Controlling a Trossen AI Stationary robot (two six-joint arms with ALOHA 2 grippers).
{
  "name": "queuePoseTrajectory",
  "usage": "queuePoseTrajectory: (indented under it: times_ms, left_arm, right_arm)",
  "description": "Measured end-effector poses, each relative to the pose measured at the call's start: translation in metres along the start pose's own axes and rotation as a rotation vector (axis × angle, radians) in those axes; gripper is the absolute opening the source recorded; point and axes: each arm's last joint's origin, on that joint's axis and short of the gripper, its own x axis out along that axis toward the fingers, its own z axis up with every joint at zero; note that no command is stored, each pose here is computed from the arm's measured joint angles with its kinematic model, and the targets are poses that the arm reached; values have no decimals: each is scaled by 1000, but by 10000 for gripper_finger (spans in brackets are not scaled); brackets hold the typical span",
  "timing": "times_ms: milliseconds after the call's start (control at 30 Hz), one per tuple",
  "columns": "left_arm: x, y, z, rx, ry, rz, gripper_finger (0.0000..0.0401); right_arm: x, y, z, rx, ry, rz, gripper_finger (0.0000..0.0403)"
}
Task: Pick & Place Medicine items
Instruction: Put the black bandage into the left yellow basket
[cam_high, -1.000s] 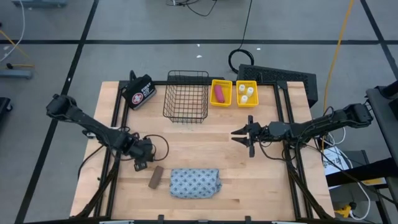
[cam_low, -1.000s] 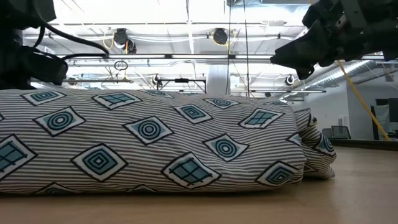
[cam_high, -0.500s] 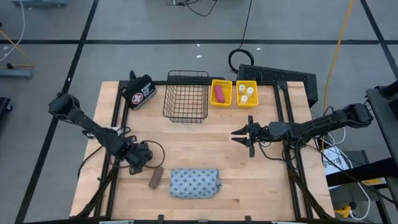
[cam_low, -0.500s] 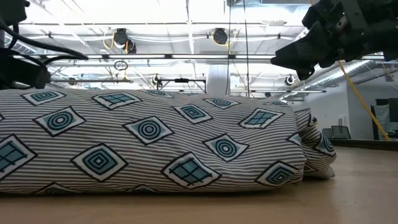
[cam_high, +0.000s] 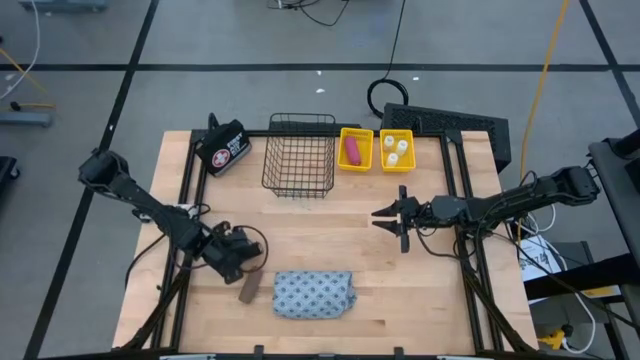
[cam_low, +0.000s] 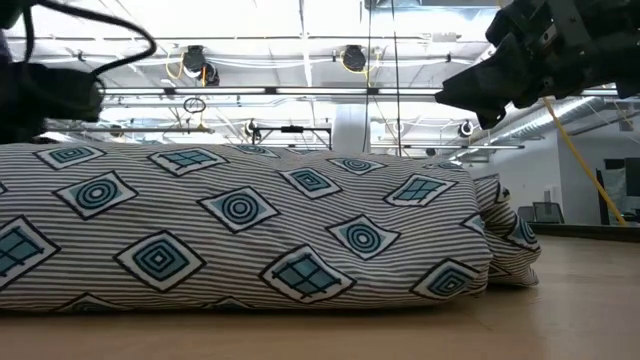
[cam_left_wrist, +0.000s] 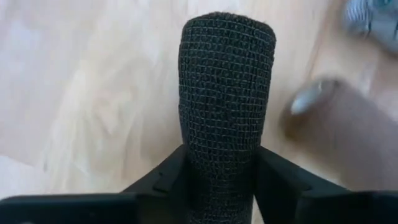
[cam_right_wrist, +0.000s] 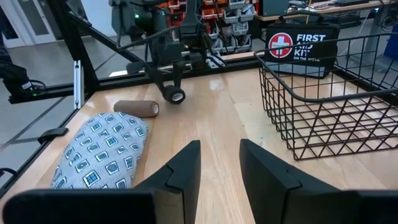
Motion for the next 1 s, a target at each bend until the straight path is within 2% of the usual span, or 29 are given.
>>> queuePoseTrajectory:
  times_ms: [167, 433, 567, 767, 1000]
  left_arm:
    - [-1, -7, 21, 9, -243, -28, 118]
    - [-14, -12, 79, 125, -769, 22, 129]
    - [-20, -12, 107, 128, -978, -25, 130]
    - [-4, -14, 130, 189, -1135, -136, 131]
    - [20, -30, 164, 217, -1166, -159, 131]
  right_arm:
    - [0, 0, 3, 7, -30, 2, 100]
    - [0, 1, 9, 16, -90, 12, 100]
    - [0, 2, 10, 18, -100, 14, 100]
    - [4, 2, 8, 19, -107, 16, 100]
    - [18, 4, 2, 25, -142, 30, 108]
